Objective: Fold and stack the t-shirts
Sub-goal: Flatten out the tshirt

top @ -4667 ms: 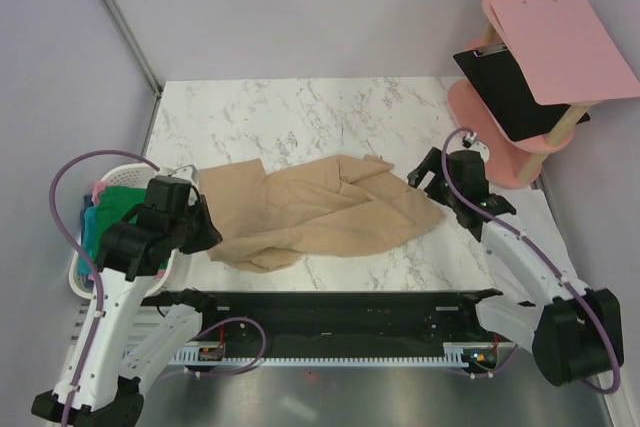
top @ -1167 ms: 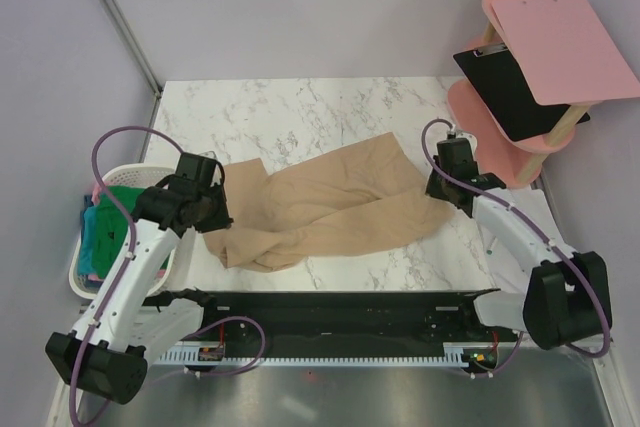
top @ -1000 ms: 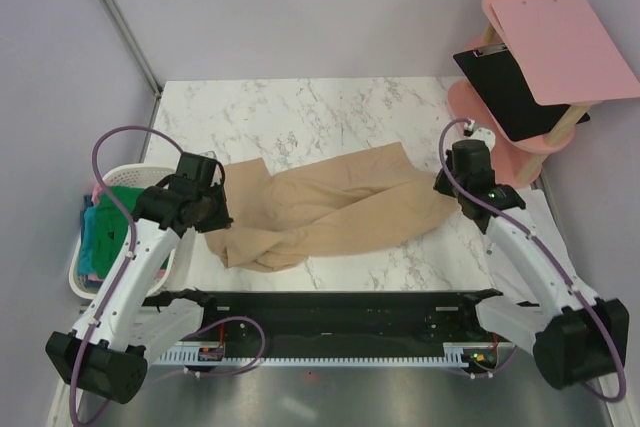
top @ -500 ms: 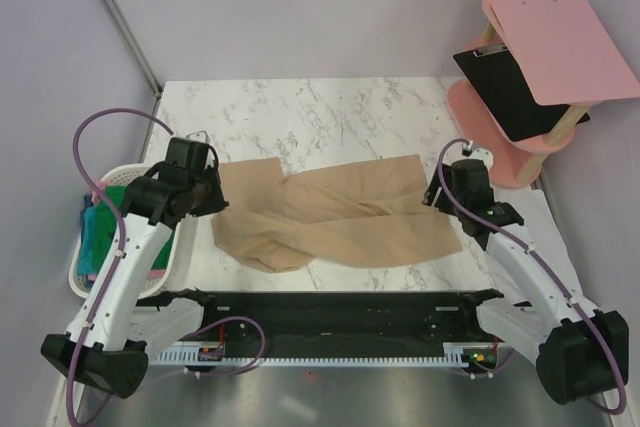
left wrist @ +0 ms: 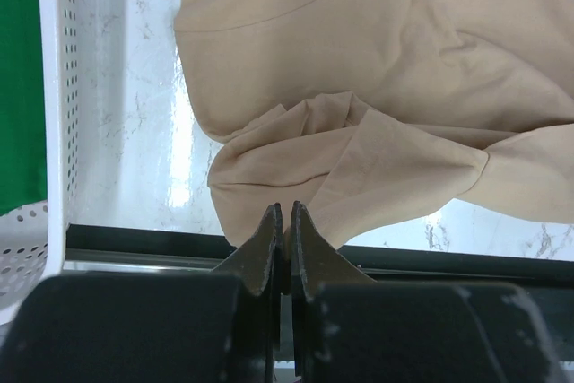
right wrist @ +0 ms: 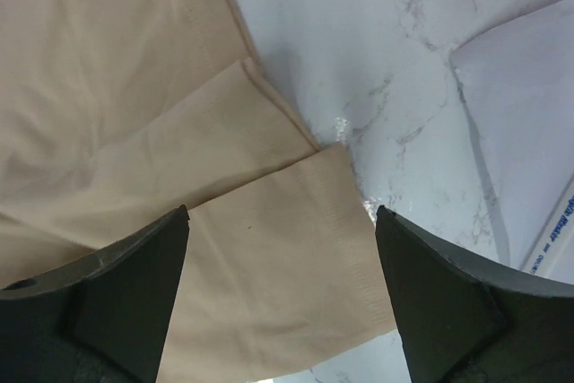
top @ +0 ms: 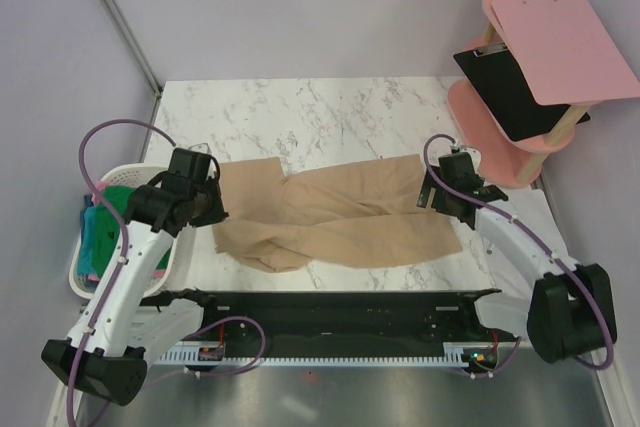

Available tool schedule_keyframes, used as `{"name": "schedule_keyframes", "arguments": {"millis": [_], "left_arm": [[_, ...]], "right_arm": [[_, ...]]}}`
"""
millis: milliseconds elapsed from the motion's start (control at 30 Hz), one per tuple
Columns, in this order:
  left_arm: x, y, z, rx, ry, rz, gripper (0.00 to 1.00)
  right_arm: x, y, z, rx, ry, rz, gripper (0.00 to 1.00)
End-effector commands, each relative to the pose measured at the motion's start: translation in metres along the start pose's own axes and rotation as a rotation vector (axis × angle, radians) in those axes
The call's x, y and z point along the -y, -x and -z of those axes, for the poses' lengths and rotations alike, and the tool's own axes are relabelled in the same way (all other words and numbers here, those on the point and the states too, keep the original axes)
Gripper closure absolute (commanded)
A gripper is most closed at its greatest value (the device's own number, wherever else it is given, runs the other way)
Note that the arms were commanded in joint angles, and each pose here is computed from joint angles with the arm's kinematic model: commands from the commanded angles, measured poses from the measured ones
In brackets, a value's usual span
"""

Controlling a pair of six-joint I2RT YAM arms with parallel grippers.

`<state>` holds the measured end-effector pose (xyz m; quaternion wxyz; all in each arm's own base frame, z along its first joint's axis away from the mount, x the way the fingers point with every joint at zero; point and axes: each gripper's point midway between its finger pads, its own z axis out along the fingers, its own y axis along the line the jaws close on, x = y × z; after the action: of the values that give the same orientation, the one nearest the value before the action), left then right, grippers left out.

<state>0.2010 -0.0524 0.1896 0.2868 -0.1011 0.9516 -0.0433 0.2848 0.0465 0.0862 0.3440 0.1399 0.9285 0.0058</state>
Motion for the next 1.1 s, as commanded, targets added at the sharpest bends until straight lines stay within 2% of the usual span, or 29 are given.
{"name": "schedule_keyframes", "arguments": {"millis": [0,67,100,133,433,467,500,567,800,1067], "left_arm": [[-0.008,0.013,0.007,0.039,0.047,-0.021,0.98],[-0.007,0.018,0.008,0.045,0.050,-0.024,0.98],[-0.005,0.022,0.010,0.054,0.043,-0.023,0.98],[-0.004,0.024,0.011,0.056,0.042,-0.024,0.98],[-0.002,0.030,0.010,0.062,0.044,-0.028,0.98],[-0.002,0.029,0.009,0.062,0.043,-0.031,0.98],[-0.002,0.029,0.008,0.060,0.042,-0.031,0.98],[-0.002,0.028,0.007,0.054,0.044,-0.031,0.98],[-0.004,0.024,0.001,0.041,0.055,-0.029,0.98],[-0.006,0.021,-0.008,0.020,0.074,-0.036,0.98]], "right_arm": [[0.025,0.005,-0.019,-0.054,-0.190,0.025,0.12],[0.031,0.005,-0.025,-0.062,-0.231,0.009,0.17],[0.034,0.000,-0.031,-0.083,-0.246,0.006,0.31],[0.037,0.000,-0.033,-0.088,-0.257,-0.013,0.37],[0.044,-0.031,-0.057,-0.184,-0.276,-0.005,0.45],[0.043,-0.032,-0.060,-0.181,-0.266,-0.011,0.53],[0.042,-0.038,-0.060,-0.194,-0.254,-0.013,0.66],[0.040,-0.039,-0.061,-0.195,-0.242,-0.024,1.00],[0.028,-0.014,-0.038,-0.120,-0.174,-0.054,1.00],[0.016,0.039,0.026,0.036,-0.072,-0.094,1.00]]}}
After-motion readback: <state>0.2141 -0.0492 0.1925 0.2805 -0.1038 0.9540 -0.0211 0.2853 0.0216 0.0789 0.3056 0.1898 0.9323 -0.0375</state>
